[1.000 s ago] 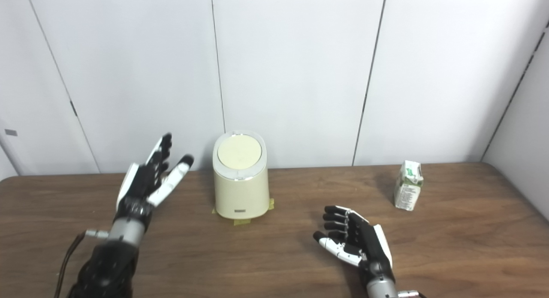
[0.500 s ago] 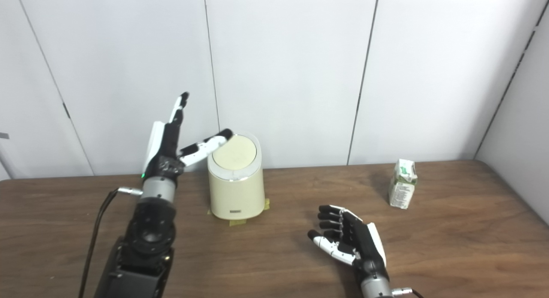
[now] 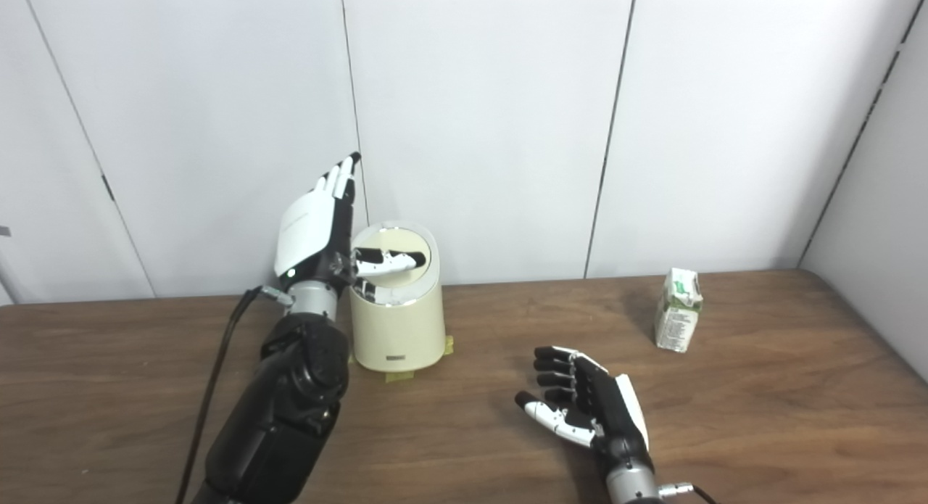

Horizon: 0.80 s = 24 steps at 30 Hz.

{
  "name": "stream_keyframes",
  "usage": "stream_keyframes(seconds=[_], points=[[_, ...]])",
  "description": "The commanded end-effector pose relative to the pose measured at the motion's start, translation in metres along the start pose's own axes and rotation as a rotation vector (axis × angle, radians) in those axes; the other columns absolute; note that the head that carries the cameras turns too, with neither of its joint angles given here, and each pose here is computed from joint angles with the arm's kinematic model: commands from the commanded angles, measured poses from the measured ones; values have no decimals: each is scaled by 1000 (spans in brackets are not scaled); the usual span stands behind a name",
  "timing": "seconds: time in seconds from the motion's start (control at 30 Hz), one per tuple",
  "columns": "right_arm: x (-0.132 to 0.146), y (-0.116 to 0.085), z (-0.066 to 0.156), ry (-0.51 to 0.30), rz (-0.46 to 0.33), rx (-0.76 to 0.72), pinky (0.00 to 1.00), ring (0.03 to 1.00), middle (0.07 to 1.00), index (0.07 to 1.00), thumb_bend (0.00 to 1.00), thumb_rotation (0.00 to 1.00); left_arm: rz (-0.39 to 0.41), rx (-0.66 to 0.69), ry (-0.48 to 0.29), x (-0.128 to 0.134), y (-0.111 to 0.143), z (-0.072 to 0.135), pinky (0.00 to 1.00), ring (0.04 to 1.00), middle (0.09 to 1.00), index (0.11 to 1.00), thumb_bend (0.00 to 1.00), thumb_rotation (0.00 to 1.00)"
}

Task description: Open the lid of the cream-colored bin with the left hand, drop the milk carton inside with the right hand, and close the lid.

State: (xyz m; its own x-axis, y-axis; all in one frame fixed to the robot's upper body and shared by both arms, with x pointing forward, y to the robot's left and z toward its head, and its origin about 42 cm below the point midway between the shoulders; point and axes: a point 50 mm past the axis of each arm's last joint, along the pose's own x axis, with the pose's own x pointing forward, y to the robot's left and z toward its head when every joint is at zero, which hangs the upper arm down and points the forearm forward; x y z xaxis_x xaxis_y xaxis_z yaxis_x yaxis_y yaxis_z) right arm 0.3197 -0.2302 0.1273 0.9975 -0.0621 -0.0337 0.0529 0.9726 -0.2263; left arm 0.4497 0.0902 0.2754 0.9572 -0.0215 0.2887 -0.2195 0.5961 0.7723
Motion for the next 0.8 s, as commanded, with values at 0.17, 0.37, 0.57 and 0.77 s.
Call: stream_keyframes(seconds=[0.17, 0.37, 0.57, 0.77], points=[[-2, 7, 0, 28, 38, -27, 634, 696, 709, 695, 314, 74, 78, 108, -87, 16, 15, 16, 1000, 1000, 1000, 1000, 950, 207], [-2, 8, 0, 20, 38, -24, 623, 684, 705, 690, 315, 92, 86, 140, -76, 18, 13, 11, 1000, 1000, 1000, 1000, 903, 189], [-2, 8, 0, 23, 40, -24, 622, 688, 704, 692, 311, 67, 118, 254, -94, 18, 9, 5, 1000, 1000, 1000, 1000, 913, 123], [-2, 9, 0, 32, 43, -23, 629, 694, 709, 695, 312, 83, 132, 261, -90, 21, 13, 0, 1000, 1000, 1000, 1000, 839, 87]])
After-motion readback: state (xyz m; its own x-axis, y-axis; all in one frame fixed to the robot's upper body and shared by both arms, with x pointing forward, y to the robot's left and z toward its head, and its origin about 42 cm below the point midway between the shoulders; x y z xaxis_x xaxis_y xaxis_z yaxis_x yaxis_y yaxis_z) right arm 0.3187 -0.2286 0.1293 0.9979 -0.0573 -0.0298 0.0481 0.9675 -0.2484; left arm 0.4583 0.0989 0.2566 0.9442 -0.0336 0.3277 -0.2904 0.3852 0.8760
